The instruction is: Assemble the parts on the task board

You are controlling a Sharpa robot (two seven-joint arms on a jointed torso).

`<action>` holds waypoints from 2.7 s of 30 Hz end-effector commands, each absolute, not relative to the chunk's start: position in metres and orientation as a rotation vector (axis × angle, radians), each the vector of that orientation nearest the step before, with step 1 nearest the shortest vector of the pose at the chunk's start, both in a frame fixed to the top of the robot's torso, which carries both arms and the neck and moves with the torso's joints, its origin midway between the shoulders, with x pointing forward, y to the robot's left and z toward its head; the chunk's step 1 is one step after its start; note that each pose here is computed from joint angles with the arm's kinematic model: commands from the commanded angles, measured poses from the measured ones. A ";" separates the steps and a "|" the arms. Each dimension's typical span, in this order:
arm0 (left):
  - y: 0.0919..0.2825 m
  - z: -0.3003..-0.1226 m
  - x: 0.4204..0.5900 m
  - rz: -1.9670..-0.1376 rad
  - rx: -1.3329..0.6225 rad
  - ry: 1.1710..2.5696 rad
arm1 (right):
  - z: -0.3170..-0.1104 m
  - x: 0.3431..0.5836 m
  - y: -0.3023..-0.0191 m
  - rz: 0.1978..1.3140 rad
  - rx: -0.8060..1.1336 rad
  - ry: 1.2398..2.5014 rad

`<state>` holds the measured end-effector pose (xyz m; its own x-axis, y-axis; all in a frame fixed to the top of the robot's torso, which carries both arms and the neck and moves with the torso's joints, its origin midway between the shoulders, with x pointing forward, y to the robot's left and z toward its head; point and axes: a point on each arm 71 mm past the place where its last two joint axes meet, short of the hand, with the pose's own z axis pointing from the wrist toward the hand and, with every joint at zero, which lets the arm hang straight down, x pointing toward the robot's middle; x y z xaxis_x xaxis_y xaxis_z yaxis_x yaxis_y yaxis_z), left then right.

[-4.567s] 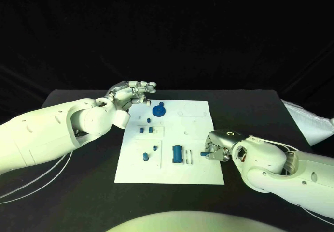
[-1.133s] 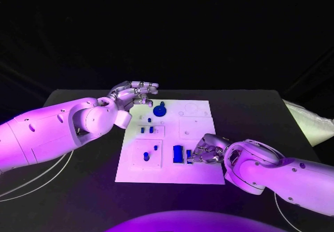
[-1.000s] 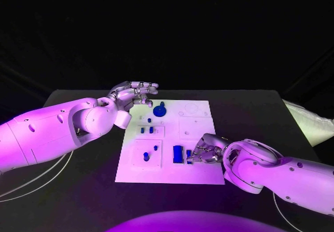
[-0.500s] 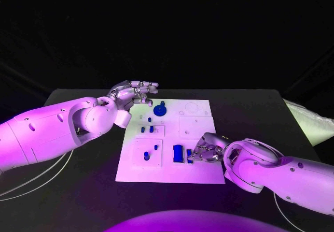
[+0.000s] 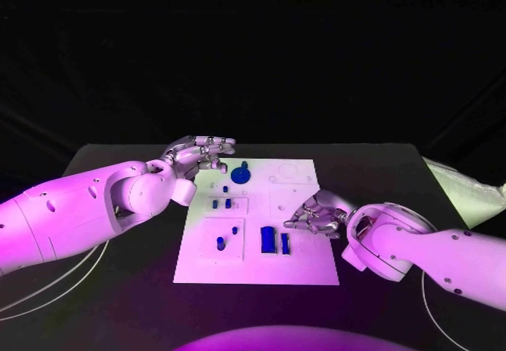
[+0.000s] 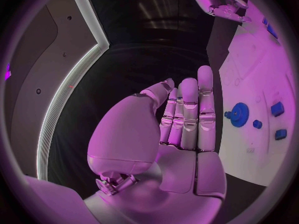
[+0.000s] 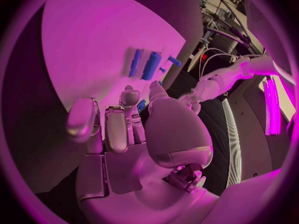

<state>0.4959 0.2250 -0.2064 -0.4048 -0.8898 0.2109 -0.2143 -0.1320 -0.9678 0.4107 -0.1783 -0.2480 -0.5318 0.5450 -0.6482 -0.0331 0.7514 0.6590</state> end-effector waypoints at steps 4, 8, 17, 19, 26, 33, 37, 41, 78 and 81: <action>0.231 -0.213 0.500 -1.539 -1.312 1.406 | -0.223 0.443 -0.192 1.156 0.689 1.730; 0.234 -0.223 0.501 -1.506 -1.345 1.373 | -0.219 0.467 -0.205 1.219 0.807 1.634; 0.242 -0.242 0.510 -1.419 -1.396 1.343 | -0.215 0.518 -0.222 1.313 0.972 1.472; 0.244 -0.244 0.512 -1.406 -1.401 1.339 | -0.216 0.524 -0.220 1.347 0.987 1.462; 0.241 -0.247 0.516 -1.392 -1.397 1.331 | -0.219 0.536 -0.216 1.412 0.964 1.474; 0.238 -0.248 0.514 -1.383 -1.395 1.353 | -0.222 0.535 -0.218 1.312 0.983 1.468; 0.233 -0.246 0.509 -1.363 -1.377 1.341 | -0.223 0.528 -0.215 1.312 1.009 1.433; 0.223 -0.242 0.499 -1.328 -1.341 1.316 | -0.224 0.513 -0.209 1.305 1.058 1.371; 0.192 -0.224 0.462 -1.229 -1.209 1.218 | -0.224 0.462 -0.192 1.229 1.209 1.218; 0.192 -0.224 0.462 -1.229 -1.209 1.218 | -0.224 0.462 -0.192 1.229 1.209 1.218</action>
